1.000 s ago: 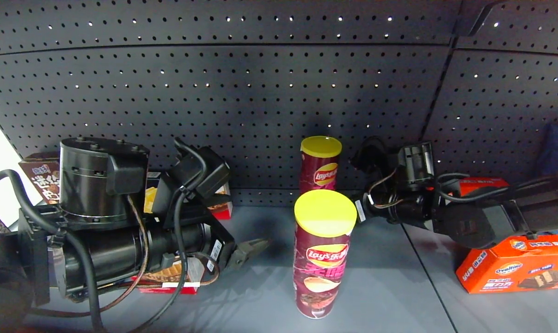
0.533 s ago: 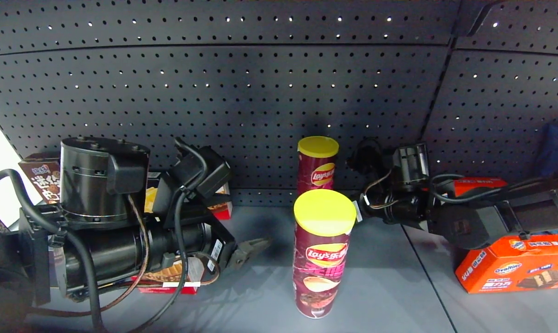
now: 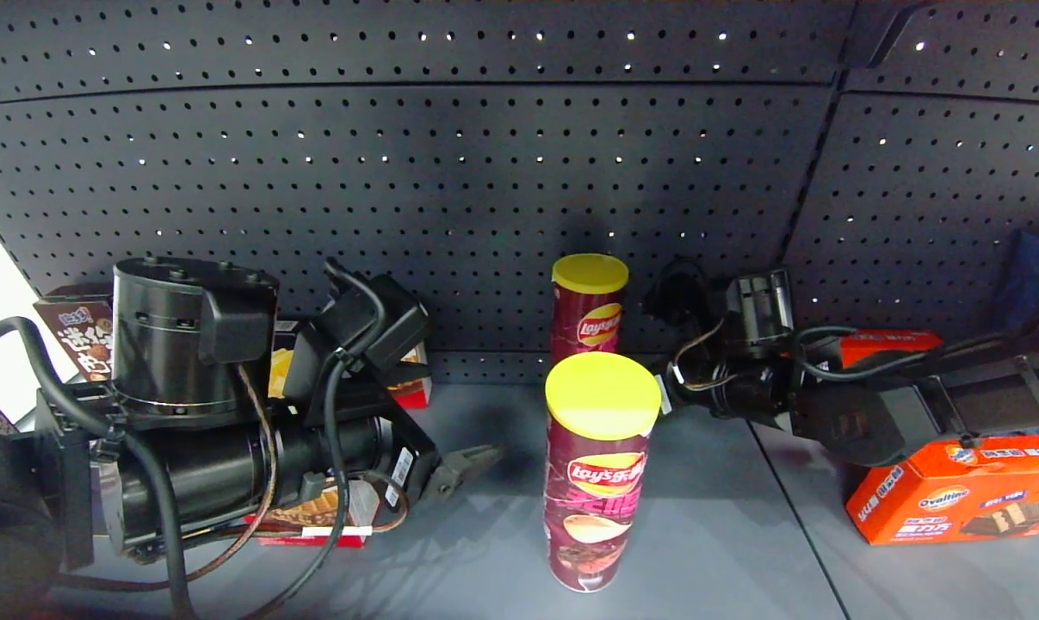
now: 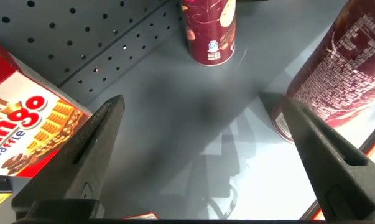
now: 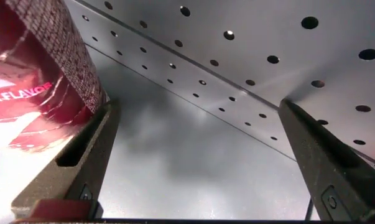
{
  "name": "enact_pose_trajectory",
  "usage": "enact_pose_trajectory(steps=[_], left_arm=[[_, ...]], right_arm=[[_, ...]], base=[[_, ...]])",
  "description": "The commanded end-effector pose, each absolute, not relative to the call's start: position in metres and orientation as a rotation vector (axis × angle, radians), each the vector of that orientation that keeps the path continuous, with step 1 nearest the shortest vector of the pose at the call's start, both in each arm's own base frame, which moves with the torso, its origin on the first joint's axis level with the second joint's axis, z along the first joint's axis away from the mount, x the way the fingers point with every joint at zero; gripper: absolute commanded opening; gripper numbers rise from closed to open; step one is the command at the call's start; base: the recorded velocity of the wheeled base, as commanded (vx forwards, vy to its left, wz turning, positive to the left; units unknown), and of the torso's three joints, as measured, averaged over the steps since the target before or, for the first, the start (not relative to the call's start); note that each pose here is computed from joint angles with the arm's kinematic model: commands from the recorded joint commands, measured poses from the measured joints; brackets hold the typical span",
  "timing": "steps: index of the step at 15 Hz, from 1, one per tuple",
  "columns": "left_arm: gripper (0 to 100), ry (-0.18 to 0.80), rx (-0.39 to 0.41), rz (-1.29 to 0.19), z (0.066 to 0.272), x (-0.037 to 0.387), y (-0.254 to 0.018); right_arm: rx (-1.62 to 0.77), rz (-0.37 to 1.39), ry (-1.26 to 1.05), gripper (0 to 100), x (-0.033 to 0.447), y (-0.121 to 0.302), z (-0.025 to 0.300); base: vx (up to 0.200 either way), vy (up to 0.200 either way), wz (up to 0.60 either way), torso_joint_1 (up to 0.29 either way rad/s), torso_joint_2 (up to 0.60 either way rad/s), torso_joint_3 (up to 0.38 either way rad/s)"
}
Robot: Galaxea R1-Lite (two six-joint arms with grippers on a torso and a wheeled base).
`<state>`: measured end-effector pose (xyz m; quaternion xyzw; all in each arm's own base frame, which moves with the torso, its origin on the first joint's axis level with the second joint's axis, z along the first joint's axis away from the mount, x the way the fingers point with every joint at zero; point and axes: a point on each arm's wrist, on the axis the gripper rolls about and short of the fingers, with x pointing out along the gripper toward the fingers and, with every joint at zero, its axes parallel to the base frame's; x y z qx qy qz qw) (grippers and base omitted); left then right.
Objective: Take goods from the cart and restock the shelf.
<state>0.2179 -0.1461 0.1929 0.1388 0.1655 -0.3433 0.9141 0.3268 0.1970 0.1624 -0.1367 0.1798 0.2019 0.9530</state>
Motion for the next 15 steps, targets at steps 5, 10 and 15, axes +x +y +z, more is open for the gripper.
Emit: enact_pose_trajectory(steps=[5, 10, 15], left_arm=[[100, 0.341, 0.286, -0.708, 0.193, 0.218, -0.146], [100, 0.339, 0.289, -0.718, 0.193, 0.216, -0.148], [100, 0.341, 0.291, -0.706, 0.193, 0.217, -0.147]], right_arm=[[-0.27, 0.412, 0.369, 100, 0.287, 0.172, 0.177], [-0.262, 0.388, 0.37, 100, 0.242, 0.134, 0.185], [-0.252, 0.398, 0.355, 100, 0.225, 0.124, 0.19]], base=[[0.0, 0.0, 0.0, 0.0, 0.0, 0.0], [0.0, 0.0, 0.0, 0.0, 0.0, 0.0], [0.0, 0.0, 0.0, 0.0, 0.0, 0.0]])
